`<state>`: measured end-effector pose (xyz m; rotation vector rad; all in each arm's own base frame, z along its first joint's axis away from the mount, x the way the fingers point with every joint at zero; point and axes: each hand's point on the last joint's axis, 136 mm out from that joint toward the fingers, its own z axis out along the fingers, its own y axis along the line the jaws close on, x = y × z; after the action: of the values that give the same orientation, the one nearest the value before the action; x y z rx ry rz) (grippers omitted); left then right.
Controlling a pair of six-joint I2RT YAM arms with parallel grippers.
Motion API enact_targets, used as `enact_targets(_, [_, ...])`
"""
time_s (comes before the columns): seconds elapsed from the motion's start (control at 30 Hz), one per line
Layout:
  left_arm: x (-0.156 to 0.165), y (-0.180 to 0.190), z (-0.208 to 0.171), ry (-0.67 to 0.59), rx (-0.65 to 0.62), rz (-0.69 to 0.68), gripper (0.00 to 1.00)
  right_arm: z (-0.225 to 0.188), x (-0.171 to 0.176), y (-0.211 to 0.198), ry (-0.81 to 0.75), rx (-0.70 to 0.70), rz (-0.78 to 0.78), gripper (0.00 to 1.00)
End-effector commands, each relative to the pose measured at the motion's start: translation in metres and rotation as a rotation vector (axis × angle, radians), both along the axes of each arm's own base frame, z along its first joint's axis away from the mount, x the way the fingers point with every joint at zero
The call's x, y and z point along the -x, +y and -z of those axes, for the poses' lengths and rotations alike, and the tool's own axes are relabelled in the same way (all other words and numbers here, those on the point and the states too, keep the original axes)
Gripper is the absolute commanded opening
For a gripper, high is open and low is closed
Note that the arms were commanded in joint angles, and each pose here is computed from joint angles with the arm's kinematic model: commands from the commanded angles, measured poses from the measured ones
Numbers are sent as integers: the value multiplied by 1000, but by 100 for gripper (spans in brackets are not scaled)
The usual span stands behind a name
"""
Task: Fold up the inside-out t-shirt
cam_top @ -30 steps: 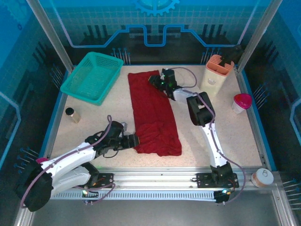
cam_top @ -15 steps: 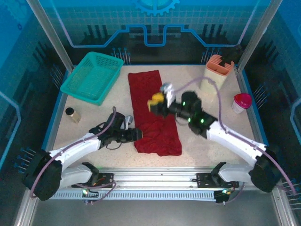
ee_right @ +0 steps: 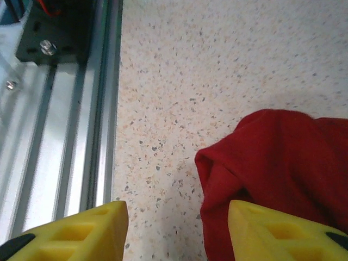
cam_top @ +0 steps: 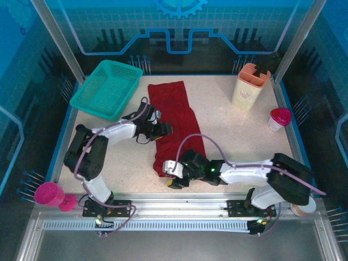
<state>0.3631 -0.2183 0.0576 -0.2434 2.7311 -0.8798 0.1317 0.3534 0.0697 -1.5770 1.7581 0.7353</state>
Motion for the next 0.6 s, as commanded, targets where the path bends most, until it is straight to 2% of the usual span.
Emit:
enact_targets(0.0, [-17,5,25,22,-83,4,61,8,-20,22,-50,-44,68,54])
enact_targets(0.07, [-30,6,38,27,-111,-19,61,26,-31,18,-13,-39,49,50])
enact_targets(0.17, [-50,19,56,47,-168,-86,61,43,-70,-3,104,1,68,44])
enact_targets(0.3, [-68,39,63,53,-216,-154,61,39,-99,-16,4,5,81,48])
enact_targets(0.43, [-78,48,59,32,-269,-165,61,19,-126,-29,-128,-21,188,51])
enact_targets(0.57, [-84,46,63,59,-232,-187,61,8,-109,-25,-157,-9,161,51])
